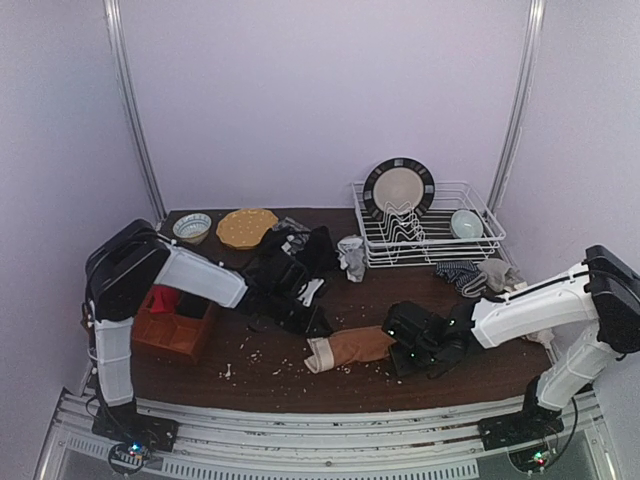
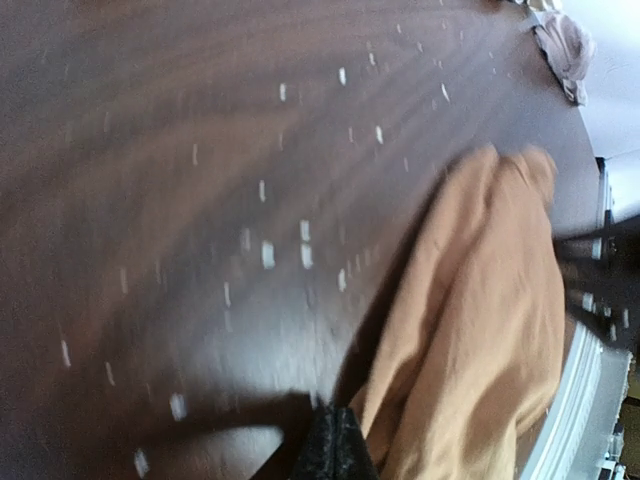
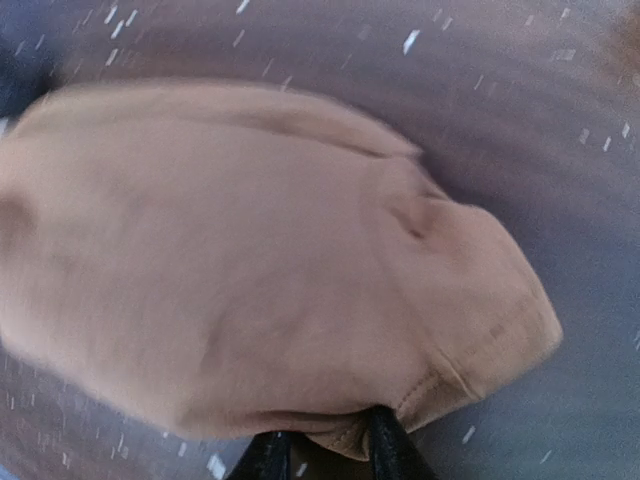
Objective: Roll the underwear
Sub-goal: Rotate the underwear at the center of the board.
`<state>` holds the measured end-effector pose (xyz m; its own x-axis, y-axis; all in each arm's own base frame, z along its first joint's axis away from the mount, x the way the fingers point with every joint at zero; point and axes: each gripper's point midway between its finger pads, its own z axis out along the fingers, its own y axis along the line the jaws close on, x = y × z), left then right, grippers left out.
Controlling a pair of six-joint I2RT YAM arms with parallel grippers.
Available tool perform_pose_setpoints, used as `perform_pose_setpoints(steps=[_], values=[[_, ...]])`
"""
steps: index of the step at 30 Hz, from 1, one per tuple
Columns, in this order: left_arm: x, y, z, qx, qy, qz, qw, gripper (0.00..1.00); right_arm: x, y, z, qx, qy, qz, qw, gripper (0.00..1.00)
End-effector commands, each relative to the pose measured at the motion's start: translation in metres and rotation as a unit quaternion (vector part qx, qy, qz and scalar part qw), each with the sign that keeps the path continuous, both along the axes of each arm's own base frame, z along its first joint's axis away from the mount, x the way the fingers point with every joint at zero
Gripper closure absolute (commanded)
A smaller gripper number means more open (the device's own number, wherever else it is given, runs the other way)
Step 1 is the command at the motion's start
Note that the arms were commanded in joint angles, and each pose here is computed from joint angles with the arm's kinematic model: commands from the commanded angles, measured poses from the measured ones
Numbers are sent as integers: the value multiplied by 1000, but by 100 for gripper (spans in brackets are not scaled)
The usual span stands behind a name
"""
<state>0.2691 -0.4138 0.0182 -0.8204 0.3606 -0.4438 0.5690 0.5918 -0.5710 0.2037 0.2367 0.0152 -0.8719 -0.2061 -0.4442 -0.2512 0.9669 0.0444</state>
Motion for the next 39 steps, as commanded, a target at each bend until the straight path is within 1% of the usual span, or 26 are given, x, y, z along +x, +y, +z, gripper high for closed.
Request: perform_pose_setpoints(steps=[1,7,12,15,17,20,21,23,25,28,30,33,39], values=[[-45,22,-21,24,33,23,999,100,24,-8,-12,-18,20,-3,1000,73],[-88,21,-20,26,22,29,999,100,57,10,-15,-5,38,3,999,71],[-110,17,-21,37,3,33,999,100,80,27,-9,8,40,6,999,67],[-114,28,-19,52,-9,42,998,100,81,22,13,11,24,4,1000,61],[-116,36,-8,47,-19,47,998,100,76,14,31,12,12,0,1000,56],[-116,44,6,45,-34,47,997,99,58,8,53,32,6,4,999,54],[-116,46,10,47,-40,44,997,98,51,12,63,55,3,14,998,54],[-114,44,22,44,-55,39,997,97,34,30,70,108,12,41,993,56],[-106,37,33,36,-72,38,996,97,16,55,73,163,31,68,984,60],[-98,15,49,16,-90,21,996,97,-4,80,68,202,53,94,973,69],[-91,3,52,12,-96,17,995,99,-13,87,55,199,67,99,973,74],[-80,-11,54,0,-92,17,996,100,-19,84,39,169,68,94,979,81],[-68,-20,36,-1,-70,23,997,100,-41,62,-4,111,97,79,986,88]])
